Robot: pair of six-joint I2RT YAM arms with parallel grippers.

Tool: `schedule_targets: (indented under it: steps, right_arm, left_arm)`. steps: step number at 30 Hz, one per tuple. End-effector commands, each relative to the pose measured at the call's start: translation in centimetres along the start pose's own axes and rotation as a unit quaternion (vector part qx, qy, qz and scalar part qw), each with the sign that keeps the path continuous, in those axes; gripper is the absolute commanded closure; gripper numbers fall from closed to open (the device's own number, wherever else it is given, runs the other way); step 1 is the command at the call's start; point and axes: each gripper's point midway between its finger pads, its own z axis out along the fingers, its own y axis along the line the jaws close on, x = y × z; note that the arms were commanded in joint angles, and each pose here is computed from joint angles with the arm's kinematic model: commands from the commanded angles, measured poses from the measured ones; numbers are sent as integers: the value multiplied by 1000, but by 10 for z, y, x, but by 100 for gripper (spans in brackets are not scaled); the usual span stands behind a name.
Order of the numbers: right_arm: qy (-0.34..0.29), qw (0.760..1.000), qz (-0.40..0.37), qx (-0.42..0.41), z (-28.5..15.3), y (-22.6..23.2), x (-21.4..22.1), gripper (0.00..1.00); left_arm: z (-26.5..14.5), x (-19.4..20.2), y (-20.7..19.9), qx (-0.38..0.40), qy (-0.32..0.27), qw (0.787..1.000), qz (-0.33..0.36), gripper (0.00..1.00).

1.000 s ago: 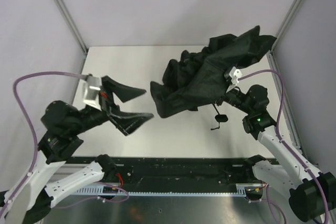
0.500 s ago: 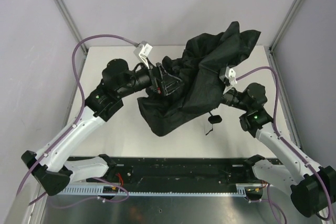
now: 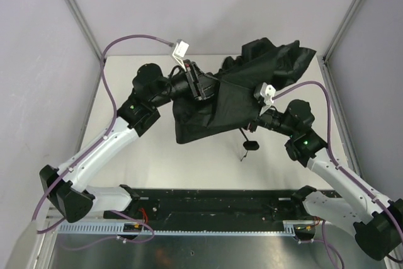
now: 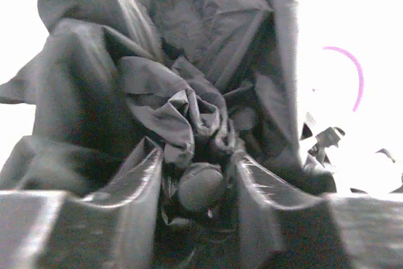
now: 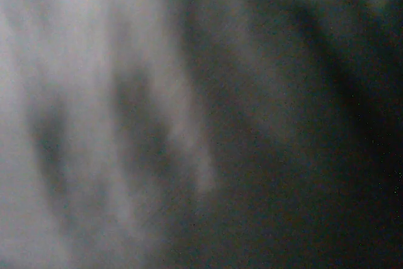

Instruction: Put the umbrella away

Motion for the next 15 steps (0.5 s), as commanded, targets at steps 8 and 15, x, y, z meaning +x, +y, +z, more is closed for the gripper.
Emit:
schedule_targets:
  steps: [8, 15]
  right_arm:
    - [-13, 989, 117, 89, -32, 12, -35, 12]
    - [37, 971, 206, 113, -77, 42, -14, 1]
  left_arm:
    - [-25, -36, -57, 145, -52, 986, 61, 100]
    - [-40, -51, -60, 173, -57, 981, 65, 100]
